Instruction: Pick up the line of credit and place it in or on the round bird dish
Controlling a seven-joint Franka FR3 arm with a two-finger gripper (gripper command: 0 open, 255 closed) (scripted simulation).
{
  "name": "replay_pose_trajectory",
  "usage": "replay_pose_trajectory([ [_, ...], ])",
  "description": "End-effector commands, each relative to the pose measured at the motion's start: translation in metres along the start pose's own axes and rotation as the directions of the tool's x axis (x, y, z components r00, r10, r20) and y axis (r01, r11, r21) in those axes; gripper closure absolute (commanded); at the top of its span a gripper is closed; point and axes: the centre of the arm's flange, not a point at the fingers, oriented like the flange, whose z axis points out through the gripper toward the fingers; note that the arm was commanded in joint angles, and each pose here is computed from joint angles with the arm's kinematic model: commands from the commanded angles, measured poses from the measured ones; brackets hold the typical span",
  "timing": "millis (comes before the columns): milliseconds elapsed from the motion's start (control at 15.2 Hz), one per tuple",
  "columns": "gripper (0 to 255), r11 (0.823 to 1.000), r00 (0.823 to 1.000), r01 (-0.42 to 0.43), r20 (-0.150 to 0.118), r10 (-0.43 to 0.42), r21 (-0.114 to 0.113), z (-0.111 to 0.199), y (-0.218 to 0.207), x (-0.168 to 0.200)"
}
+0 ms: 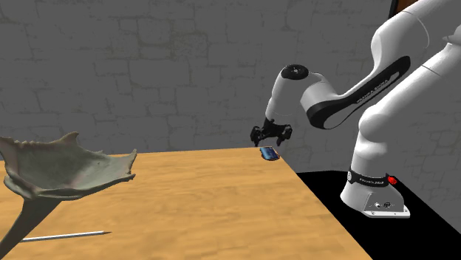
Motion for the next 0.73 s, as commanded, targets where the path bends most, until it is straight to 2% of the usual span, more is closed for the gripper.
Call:
replay_pose_trajectory([
  [0,0,1.0,1.0,0.0,0.0,0.0,-0.001,-0.019,0.0,0.0],
  [132,0,1.0,1.0,0.0,0.0,0.0,-0.001,-0.043,0.0,0.0],
  [660,0,1.0,1.0,0.0,0.0,0.0,-0.001,-0.043,0.0,0.0],
])
